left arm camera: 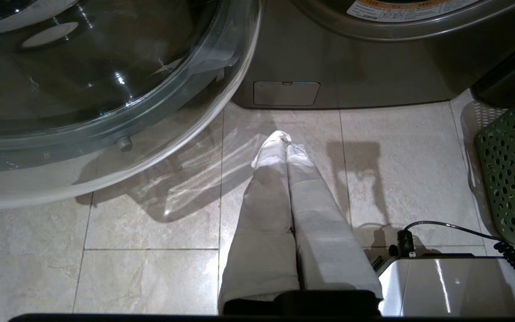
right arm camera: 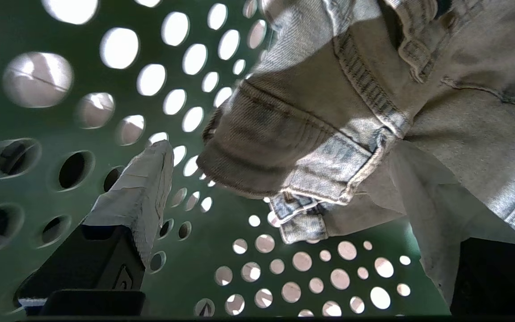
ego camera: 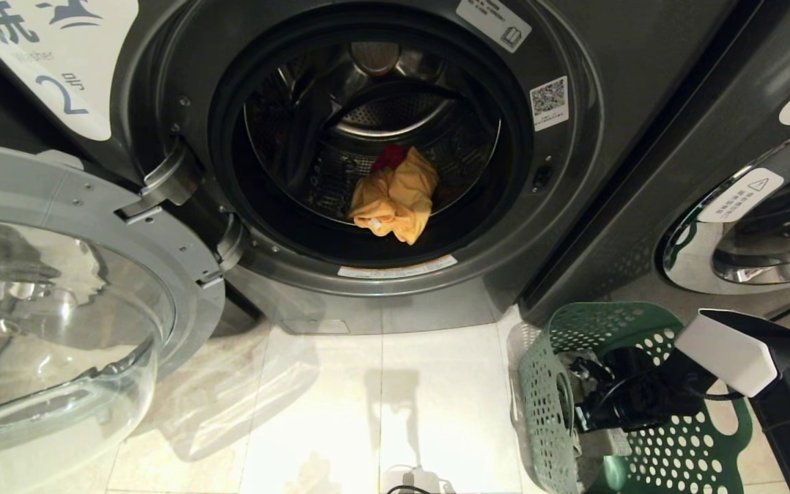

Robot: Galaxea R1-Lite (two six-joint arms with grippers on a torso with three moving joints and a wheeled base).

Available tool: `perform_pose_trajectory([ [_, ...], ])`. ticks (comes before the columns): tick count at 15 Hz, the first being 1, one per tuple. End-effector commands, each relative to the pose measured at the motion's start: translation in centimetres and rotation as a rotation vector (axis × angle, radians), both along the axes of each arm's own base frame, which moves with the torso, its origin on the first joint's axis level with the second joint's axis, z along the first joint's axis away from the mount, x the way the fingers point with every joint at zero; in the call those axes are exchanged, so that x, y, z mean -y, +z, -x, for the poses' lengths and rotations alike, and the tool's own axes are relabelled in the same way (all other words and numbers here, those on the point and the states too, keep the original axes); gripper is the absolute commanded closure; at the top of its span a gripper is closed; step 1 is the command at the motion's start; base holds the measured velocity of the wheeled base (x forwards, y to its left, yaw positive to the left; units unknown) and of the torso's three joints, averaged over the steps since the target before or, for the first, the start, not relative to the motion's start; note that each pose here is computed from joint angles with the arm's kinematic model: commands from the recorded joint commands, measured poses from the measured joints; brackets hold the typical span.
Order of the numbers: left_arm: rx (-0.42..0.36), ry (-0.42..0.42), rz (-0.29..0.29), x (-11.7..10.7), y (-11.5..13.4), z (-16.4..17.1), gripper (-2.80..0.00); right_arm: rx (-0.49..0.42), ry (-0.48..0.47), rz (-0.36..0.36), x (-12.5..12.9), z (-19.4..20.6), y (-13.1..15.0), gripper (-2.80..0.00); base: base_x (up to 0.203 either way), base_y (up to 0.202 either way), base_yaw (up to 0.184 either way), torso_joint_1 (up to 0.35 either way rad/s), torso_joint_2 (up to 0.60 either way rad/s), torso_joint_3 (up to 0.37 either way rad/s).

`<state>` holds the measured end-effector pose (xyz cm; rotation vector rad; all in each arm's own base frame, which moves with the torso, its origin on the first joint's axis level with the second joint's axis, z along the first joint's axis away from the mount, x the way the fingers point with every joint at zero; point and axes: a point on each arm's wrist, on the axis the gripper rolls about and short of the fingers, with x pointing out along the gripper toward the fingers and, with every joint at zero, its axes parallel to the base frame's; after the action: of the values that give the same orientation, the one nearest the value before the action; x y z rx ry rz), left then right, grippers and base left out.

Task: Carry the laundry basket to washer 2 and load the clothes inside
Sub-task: Place the clothes into the washing machine

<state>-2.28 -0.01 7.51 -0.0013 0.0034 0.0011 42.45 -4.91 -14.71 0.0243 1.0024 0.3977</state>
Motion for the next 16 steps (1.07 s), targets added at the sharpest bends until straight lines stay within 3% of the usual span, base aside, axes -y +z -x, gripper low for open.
perform_pose_trajectory([
  [1, -0.001, 0.0, 0.0, 0.0, 0.0, 0.0, 0.0, -0.008, 0.004, -0.002, 0.0, -0.1, -1.4, -2.8, 0.0, 0.0, 0.0, 0.0, 0.0, 0.0],
  [8, -0.001, 0.0, 0.0, 0.0, 0.0, 0.0, 0.0, 0.006, -0.001, 0.002, 0.1, -0.7, -2.2, -2.8, 0.0, 0.0, 0.0, 0.0, 0.0, 0.0],
  [9, -0.001, 0.0, 0.0, 0.0, 0.0, 0.0, 0.0, 0.011, -0.008, -0.001, 0.2, -1.0, -2.3, 0.0, 0.0, 0.0, 0.0, 0.0, 0.0, 0.0],
  [16, -0.001, 0.0, 0.0, 0.0, 0.0, 0.0, 0.0, 0.027, -0.041, -0.016, 0.2, -2.2, -2.6, 0.0, 0.0, 0.0, 0.0, 0.0, 0.0, 0.0],
])
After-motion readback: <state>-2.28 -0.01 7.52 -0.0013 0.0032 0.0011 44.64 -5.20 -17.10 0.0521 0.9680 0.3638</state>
